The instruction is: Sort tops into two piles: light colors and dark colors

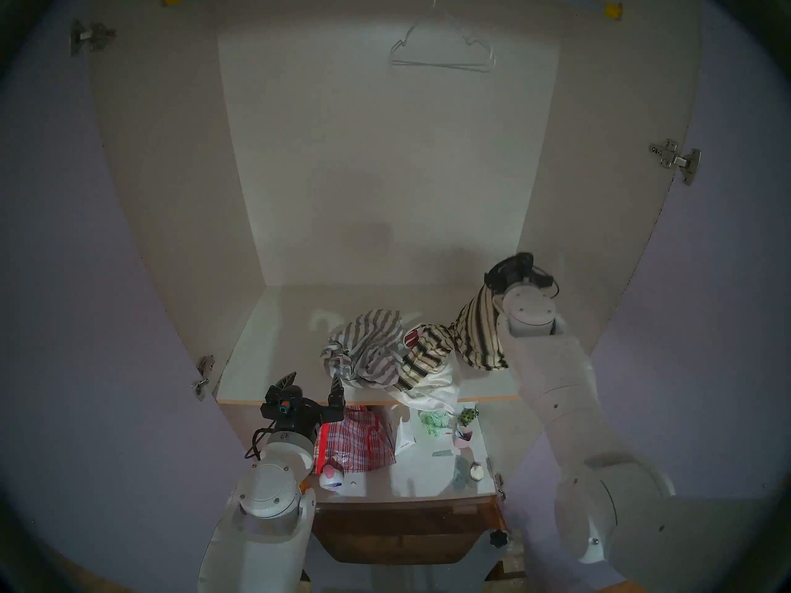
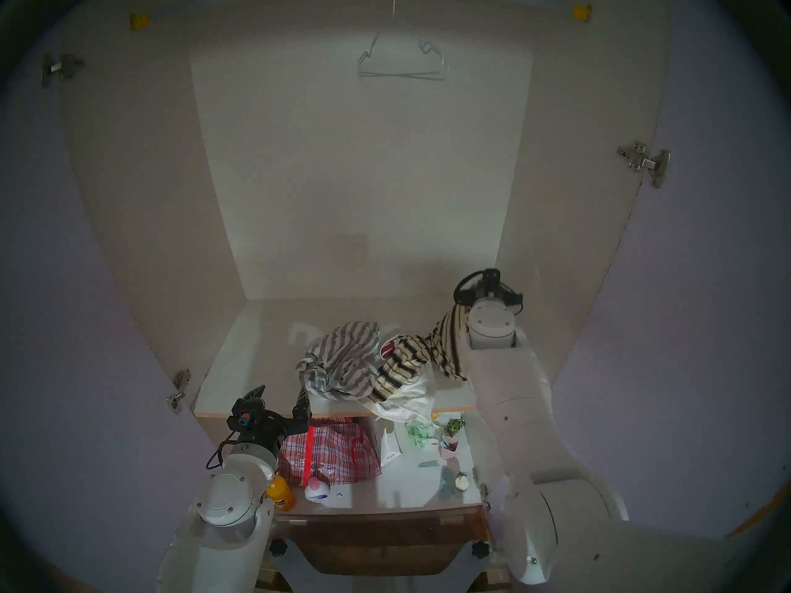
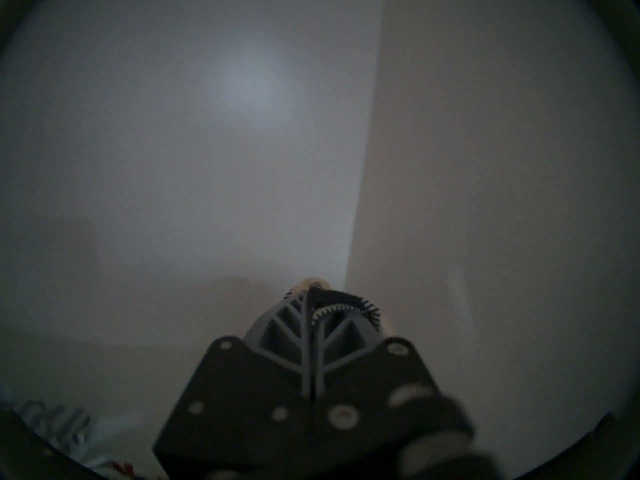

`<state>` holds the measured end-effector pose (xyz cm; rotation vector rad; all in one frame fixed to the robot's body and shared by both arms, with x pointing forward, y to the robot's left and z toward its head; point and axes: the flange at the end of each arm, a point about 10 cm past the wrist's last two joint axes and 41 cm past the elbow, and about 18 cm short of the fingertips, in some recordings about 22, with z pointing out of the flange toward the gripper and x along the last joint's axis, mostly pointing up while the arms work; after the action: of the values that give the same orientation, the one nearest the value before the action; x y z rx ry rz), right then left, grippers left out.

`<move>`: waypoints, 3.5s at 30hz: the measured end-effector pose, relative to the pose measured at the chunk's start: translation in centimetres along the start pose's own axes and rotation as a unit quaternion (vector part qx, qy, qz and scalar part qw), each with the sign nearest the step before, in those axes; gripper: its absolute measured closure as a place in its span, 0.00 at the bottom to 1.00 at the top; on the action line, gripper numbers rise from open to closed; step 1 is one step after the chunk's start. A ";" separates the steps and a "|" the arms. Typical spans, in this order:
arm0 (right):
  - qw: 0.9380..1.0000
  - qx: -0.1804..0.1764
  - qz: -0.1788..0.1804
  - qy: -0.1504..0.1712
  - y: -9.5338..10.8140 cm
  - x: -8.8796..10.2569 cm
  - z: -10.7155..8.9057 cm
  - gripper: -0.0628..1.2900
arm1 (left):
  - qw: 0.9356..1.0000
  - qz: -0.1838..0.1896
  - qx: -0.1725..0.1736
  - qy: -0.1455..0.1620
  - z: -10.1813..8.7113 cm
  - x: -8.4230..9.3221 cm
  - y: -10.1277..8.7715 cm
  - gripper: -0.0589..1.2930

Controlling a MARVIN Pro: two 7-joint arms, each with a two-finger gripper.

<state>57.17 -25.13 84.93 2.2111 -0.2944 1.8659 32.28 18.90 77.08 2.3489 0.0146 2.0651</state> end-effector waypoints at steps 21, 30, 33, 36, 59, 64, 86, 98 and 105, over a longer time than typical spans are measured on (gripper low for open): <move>0.970 0.026 0.119 -0.209 -2.7 -4.8 -0.9 0.03 | 1.000 0.000 0.000 0.000 0.0 0.0 0.0 0.02; 0.912 0.057 0.215 -0.346 -3.7 -5.9 -0.4 0.03 | 1.000 0.000 0.000 0.000 0.0 0.0 0.0 0.02; 0.913 0.048 0.208 -0.346 -3.8 -6.8 0.4 0.03 | 1.000 0.000 0.000 0.000 0.0 0.0 0.0 0.02; 0.923 0.043 0.199 -0.325 -3.6 -7.5 1.1 0.03 | 1.000 0.000 0.000 0.000 0.0 0.0 0.0 0.02; 0.986 -0.002 0.128 -0.111 -0.1 -4.4 4.2 0.97 | 1.000 0.000 0.000 -0.001 0.0 -0.1 0.0 0.02; 0.989 -0.045 0.106 -0.092 2.3 -4.5 3.9 0.97 | 1.000 0.000 0.000 -0.001 0.0 0.0 0.0 0.02; 0.967 0.226 0.020 -0.116 -5.7 -2.6 -1.8 0.03 | 1.000 0.000 0.000 -0.001 0.0 -0.1 0.1 0.02; 0.954 0.177 0.021 -0.240 -7.7 -7.0 -2.4 0.03 | 1.000 0.000 0.000 -0.001 0.0 -0.1 0.1 0.02; 0.975 0.018 0.067 -0.212 -2.8 -7.0 -0.7 0.03 | 1.000 0.000 0.001 -0.002 0.0 -0.1 0.0 0.02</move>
<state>56.15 -22.18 78.07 2.6604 -0.4969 1.4461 32.30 18.87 76.94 2.3534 0.0156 2.0624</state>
